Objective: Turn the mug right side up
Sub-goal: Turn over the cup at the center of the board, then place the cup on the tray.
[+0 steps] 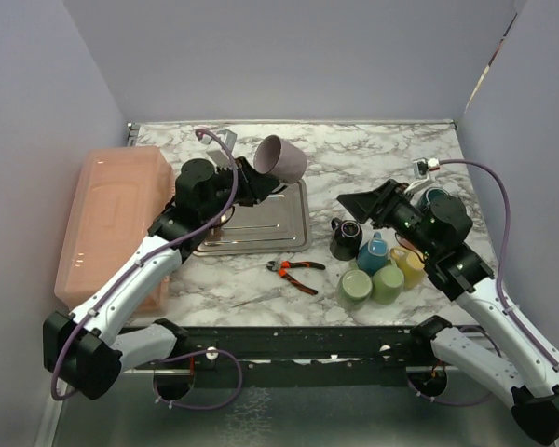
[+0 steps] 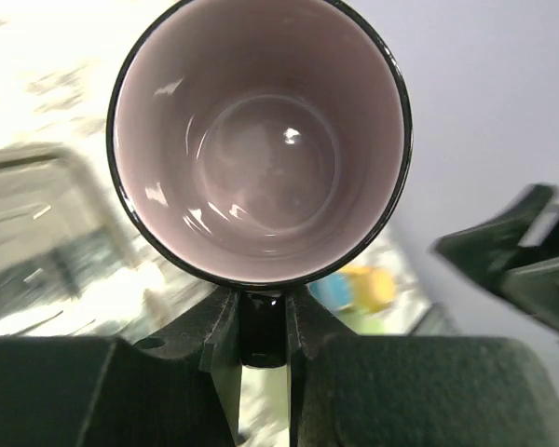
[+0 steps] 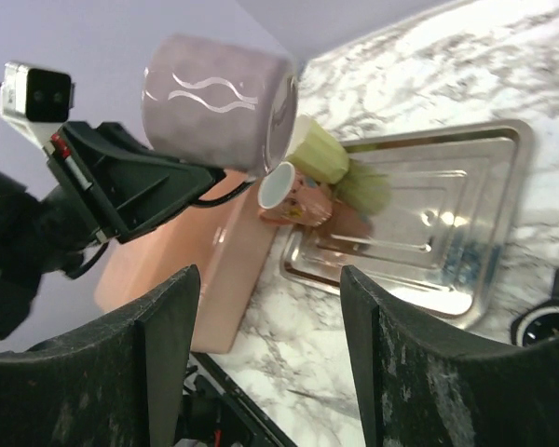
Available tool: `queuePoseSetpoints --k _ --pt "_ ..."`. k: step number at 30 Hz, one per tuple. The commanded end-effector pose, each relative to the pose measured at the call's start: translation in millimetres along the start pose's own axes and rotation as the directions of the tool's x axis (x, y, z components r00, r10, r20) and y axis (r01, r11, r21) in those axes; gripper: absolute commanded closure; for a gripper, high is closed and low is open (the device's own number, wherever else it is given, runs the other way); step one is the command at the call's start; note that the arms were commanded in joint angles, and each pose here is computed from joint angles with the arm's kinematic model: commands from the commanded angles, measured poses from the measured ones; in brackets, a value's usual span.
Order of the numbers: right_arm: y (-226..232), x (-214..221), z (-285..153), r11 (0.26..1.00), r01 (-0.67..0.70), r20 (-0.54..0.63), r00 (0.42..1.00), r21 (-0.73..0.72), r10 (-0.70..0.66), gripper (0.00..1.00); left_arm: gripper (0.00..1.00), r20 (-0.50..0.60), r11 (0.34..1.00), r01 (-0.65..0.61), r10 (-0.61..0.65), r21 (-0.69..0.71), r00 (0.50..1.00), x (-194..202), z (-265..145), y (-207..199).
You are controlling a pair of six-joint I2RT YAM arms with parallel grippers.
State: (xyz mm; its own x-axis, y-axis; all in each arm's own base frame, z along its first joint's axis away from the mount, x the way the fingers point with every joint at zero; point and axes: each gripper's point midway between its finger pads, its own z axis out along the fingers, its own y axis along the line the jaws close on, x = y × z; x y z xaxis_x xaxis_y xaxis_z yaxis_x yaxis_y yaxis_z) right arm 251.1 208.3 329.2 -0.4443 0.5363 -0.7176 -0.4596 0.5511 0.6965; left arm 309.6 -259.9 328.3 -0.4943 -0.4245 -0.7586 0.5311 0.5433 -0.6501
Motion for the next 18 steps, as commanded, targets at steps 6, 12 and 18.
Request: queuePoseSetpoints --k 6,12,18 --pt "-42 30 -12 0.984 0.026 -0.108 0.994 0.175 -0.007 0.34 1.0 -0.291 0.808 -0.232 0.078 -0.542 0.954 72 -90 122" --pt "-57 52 -15 0.977 -0.016 -0.155 0.987 0.212 0.05 0.35 1.0 -0.357 0.721 -0.284 0.054 -0.633 0.933 95 -121 151" --pt "-59 63 -13 0.978 -0.054 -0.179 0.98 0.203 0.091 0.35 1.0 -0.361 0.676 -0.304 0.06 -0.672 0.931 96 -128 163"
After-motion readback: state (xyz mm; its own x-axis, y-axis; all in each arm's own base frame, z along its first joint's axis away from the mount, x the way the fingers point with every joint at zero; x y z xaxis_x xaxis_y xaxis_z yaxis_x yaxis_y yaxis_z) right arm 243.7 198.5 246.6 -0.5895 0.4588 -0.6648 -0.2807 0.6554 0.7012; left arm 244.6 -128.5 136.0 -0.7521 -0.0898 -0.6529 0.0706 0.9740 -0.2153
